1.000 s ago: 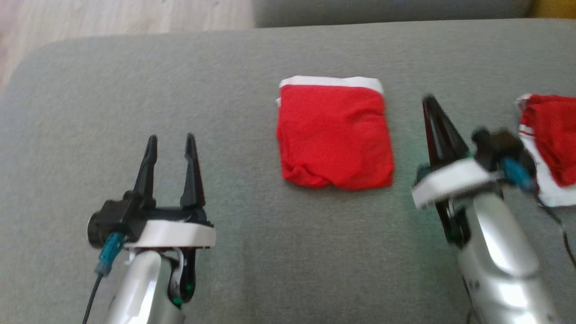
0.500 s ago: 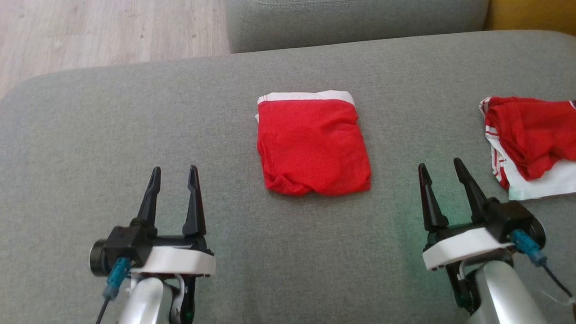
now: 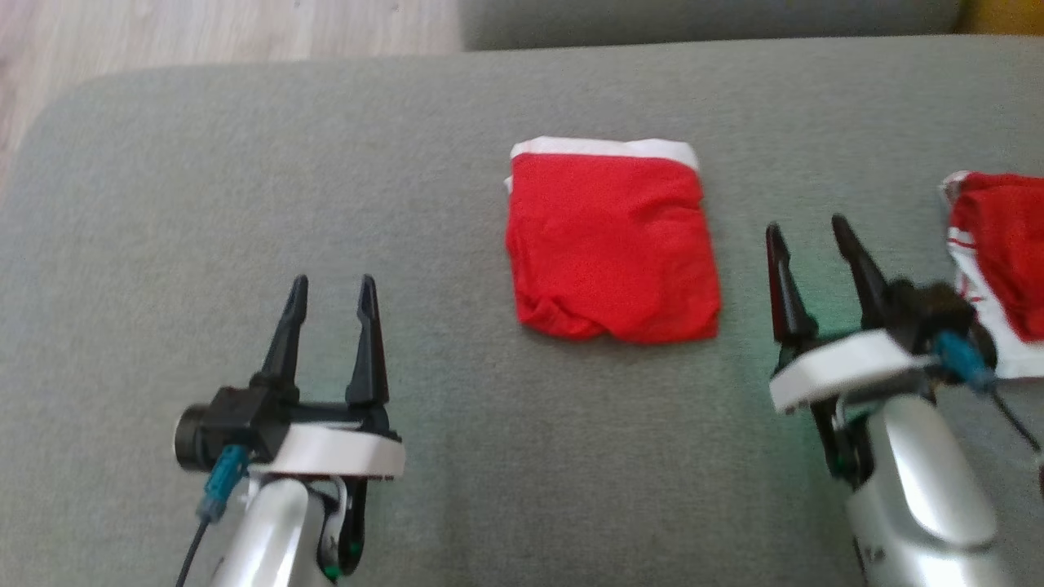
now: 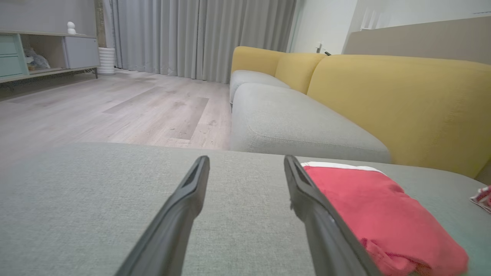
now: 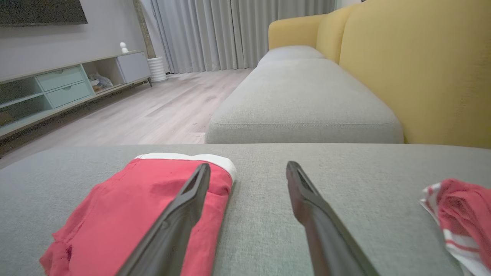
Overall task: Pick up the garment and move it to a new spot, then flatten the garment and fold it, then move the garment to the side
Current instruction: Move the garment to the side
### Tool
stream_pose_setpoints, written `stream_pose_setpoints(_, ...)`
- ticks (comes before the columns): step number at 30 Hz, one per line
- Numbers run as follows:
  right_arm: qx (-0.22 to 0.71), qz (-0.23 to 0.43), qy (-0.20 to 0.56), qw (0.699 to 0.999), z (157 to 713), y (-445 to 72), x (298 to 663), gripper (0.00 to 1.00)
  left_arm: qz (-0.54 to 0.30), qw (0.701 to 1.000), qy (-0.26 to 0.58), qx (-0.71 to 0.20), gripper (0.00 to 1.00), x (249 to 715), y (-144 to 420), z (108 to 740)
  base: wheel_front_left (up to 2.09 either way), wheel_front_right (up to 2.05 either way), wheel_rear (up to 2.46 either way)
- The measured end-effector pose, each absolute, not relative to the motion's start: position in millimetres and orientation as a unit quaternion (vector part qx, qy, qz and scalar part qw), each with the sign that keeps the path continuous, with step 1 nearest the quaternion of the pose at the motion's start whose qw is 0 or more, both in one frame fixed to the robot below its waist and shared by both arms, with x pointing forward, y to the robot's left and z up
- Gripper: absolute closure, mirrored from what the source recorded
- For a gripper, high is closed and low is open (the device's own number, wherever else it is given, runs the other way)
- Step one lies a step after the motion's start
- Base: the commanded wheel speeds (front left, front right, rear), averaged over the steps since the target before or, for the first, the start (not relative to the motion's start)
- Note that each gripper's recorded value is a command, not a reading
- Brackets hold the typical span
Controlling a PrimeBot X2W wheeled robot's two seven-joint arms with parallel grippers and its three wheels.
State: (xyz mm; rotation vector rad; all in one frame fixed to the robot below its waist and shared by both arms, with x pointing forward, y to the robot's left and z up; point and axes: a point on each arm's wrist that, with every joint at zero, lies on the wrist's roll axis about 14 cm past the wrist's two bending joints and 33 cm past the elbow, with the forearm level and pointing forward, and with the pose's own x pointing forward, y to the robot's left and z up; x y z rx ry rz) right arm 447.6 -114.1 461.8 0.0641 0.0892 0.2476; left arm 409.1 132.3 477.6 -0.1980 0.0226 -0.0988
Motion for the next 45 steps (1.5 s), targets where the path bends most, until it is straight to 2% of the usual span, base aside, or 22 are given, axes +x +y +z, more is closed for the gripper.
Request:
stream_pose_setpoints(6, 0.041, 0.143, 0.107, 0.983, 435.7, -92.8, 476.4, 0.00, -0.027, 0.995, 0.016, -0.093, 0.00, 414.2, 148.4, 472.5, 0.00, 0.00, 0.00)
stream_pose_setpoints(12, 0.070, 0.171, 0.230, 0.955, 380.5, -61.9, 473.9, 0.00, 0.000, 0.996, 0.029, -0.090, 0.00, 409.7, 165.7, 463.3, 0.00, 0.00, 0.00)
stream_pose_setpoints(23, 0.049, 0.201, 0.271, 0.940, 368.2, -42.8, 481.8, 0.00, 0.012, 0.995, 0.033, -0.091, 0.00, 409.3, 173.1, 460.8, 0.00, 0.00, 0.00)
stream_pose_setpoints(24, 0.044, 0.203, 0.272, 0.940, 367.5, -42.6, 481.2, 0.16, 0.012, 0.995, 0.032, -0.091, 0.00, 409.4, 172.9, 461.2, 0.00, 0.00, 0.00)
stream_pose_setpoints(25, 0.040, 0.205, 0.272, 0.939, 367.2, -42.4, 480.6, 0.94, 0.011, 0.995, 0.032, -0.091, 0.00, 409.3, 172.6, 461.5, 0.00, 0.00, 0.00)
stream_pose_setpoints(26, 0.037, 0.207, 0.270, 0.940, 368.1, -41.6, 480.5, 1.00, 0.012, 0.995, 0.032, -0.091, 0.00, 409.1, 172.6, 461.7, 0.00, 0.00, 0.00)
stream_pose_setpoints(36, -0.018, 0.216, 0.216, 0.952, 386.6, -53.6, 475.3, 1.00, -0.002, 0.996, 0.010, -0.094, 0.00, 410.0, 164.1, 477.6, 0.00, 0.00, 0.00)
stream_pose_setpoints(45, -0.104, 0.205, 0.182, 0.956, 411.9, -103.4, 467.7, 1.00, -0.050, 0.994, -0.020, -0.099, 0.00, 413.6, 135.1, 501.0, 0.00, 0.00, 0.00)
